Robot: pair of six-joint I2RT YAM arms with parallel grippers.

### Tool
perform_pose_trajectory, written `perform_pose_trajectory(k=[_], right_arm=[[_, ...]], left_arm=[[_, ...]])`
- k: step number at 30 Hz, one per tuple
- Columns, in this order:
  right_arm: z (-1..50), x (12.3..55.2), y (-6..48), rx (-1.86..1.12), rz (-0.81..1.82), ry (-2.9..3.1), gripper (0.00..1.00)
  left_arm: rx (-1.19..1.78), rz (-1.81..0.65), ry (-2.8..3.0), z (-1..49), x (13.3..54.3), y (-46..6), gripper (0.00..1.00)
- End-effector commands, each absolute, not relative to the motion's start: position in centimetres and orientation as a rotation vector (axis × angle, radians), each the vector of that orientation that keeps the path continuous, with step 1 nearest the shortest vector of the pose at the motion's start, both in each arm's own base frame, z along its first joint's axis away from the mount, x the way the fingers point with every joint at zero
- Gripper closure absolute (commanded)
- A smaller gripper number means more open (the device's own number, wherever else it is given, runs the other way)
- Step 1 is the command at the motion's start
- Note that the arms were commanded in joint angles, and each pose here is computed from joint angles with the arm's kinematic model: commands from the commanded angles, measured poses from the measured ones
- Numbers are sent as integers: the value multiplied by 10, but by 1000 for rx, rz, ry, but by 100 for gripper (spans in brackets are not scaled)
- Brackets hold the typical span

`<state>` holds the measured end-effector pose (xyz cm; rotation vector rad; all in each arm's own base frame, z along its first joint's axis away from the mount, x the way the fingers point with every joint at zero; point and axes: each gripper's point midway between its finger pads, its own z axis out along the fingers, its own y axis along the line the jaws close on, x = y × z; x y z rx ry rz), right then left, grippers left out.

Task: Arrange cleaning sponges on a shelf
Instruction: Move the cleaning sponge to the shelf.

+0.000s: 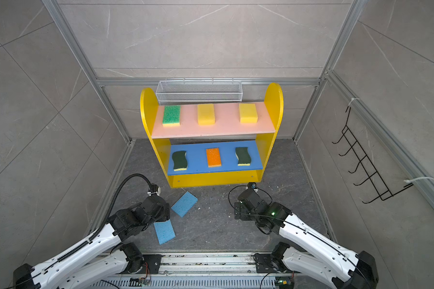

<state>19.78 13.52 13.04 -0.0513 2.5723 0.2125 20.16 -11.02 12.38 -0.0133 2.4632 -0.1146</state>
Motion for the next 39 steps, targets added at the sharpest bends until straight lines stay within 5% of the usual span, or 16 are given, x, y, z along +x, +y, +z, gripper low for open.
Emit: perform_pose_trajectory(k=[1,14,24,39], right_arm=[[129,196,136,-39,230,2566,1],[132,197,133,-83,208,2548,1],[137,201,132,-136,169,2531,0],[142,210,136,-169,133,2518,0]], left_arm=[[-7,-161,2401,143,215,-131,31],[-15,4,2145,237,301,-183,18],[-98,88,2190,230,362,-184,15],[-101,91,2204,199,399,-187,14]])
